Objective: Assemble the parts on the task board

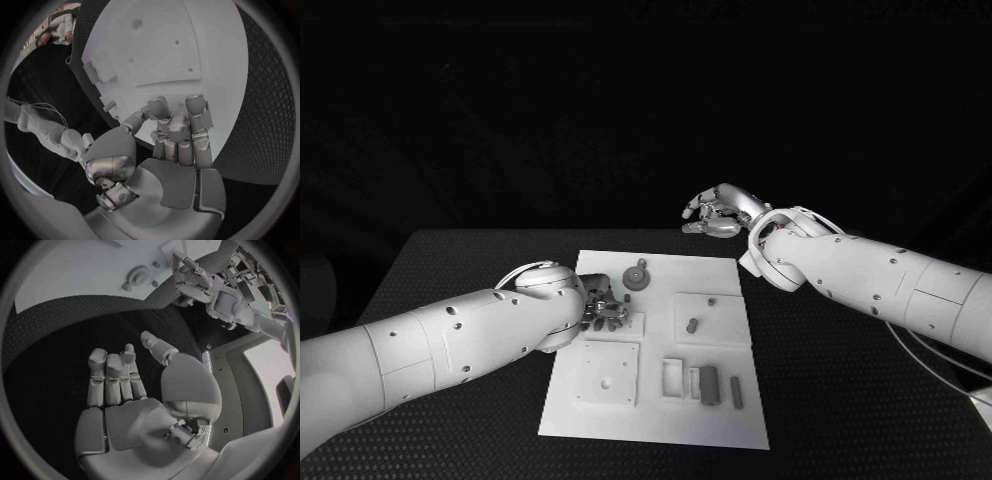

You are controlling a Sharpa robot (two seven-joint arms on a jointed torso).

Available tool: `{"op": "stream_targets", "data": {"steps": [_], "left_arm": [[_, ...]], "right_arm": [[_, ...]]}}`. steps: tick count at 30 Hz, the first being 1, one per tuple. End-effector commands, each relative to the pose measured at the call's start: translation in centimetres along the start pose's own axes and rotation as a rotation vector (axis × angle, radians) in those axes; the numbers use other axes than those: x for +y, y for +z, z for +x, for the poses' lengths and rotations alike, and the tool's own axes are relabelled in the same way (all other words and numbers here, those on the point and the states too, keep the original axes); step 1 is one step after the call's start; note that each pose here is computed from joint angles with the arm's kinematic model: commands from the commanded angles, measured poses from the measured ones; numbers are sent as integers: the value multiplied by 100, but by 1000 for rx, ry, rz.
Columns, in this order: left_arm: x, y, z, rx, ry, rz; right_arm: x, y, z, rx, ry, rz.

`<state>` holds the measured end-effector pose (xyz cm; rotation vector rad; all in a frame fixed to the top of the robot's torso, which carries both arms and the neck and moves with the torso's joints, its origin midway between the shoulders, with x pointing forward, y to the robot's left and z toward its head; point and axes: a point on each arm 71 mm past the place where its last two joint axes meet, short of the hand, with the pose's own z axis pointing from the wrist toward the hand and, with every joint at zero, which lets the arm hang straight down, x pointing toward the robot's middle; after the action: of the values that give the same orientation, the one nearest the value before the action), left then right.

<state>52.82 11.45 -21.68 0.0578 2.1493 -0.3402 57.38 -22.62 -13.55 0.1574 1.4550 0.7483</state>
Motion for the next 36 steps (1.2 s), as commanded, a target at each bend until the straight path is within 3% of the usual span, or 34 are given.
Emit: {"op": "stream_targets", "data": {"steps": [1,36], "left_arm": [[64,21,65,27,40,-40],[151,27,45,28,69,-67]], "right_arm": [[5,1,4,11,-6,-7],[1,-2,1,10,-6,-7]]}}
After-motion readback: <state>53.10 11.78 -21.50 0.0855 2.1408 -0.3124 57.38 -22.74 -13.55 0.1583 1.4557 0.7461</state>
